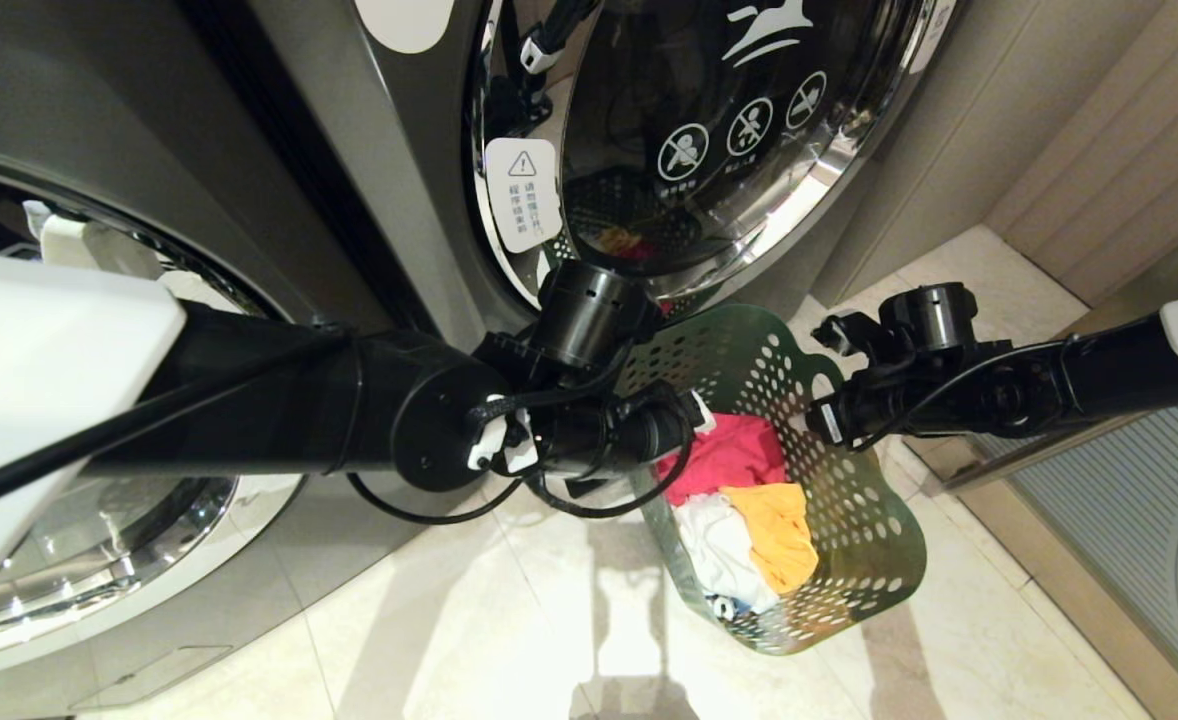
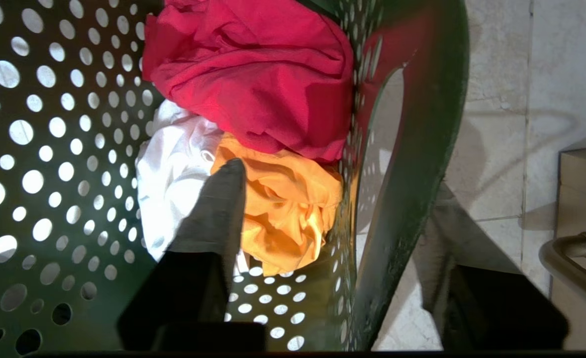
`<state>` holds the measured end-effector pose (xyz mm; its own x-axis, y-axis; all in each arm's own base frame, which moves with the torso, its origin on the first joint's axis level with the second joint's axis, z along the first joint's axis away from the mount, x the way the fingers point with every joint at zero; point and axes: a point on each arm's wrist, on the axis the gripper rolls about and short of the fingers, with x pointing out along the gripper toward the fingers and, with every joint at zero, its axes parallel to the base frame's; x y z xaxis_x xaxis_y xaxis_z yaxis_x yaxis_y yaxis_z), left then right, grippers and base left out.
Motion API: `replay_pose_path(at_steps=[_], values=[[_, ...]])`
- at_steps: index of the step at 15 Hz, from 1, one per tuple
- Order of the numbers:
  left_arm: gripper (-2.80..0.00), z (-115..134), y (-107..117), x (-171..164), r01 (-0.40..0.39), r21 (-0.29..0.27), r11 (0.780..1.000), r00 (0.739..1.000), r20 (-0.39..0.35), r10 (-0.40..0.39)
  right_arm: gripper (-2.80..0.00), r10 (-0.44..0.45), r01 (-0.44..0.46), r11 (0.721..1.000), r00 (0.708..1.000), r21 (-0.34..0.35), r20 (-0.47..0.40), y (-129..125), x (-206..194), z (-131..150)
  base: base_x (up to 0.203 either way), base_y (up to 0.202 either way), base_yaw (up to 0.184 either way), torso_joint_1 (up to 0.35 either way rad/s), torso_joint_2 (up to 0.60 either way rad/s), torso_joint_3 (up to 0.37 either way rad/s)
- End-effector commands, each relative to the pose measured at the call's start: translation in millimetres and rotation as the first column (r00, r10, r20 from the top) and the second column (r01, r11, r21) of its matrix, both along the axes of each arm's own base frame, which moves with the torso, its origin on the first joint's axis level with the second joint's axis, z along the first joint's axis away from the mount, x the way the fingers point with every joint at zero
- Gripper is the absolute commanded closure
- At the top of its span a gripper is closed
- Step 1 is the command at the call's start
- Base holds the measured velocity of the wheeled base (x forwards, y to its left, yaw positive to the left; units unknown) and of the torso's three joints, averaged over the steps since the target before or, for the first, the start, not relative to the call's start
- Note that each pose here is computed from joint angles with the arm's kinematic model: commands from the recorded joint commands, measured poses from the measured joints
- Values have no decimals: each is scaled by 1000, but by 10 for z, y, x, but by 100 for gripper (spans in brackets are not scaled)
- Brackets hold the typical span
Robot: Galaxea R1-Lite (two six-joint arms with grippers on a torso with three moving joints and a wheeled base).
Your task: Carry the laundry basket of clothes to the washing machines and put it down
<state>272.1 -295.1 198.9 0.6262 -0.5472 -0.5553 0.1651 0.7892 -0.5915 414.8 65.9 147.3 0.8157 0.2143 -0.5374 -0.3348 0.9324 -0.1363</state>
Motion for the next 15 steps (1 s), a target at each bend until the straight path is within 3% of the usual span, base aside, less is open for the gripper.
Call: replay_pose_path(at_steps=[1, 4, 9, 10, 11, 15], values=[[-280, 1, -3, -6, -2, -2, 1000, 1000, -2, 2, -280, -9, 9, 1000, 1000, -10, -7, -2, -7, -2, 0, 0, 0, 0, 0, 0], [-280, 12, 2, -10, -2, -3, 1000, 1000, -1, 2, -280, -66, 66, 996, 998, -60, -7, -28, -63, 59, 0, 0, 0, 0, 0, 0], [-280, 238, 132, -85, -13, -36, 999, 999, 35, 14, -280, -57, 55, 998, 990, 17, 129, -102, -605, 870, 0, 0, 0, 0, 0, 0], [0, 296, 170, -108, -14, -44, 999, 999, 44, 16, -280, -63, 57, 998, 987, 41, 148, -123, -761, 998, 0, 0, 0, 0, 0, 0], [0, 335, 204, -138, -15, -45, 999, 999, 45, 17, 0, -67, 59, 997, 985, 55, 157, -145, -908, 1077, 0, 0, 0, 0, 0, 0], [0, 504, 501, -416, -15, -52, 999, 999, 50, 17, 0, -75, 70, 996, 992, 59, 97, -235, -1496, 989, 0, 0, 0, 0, 0, 0]])
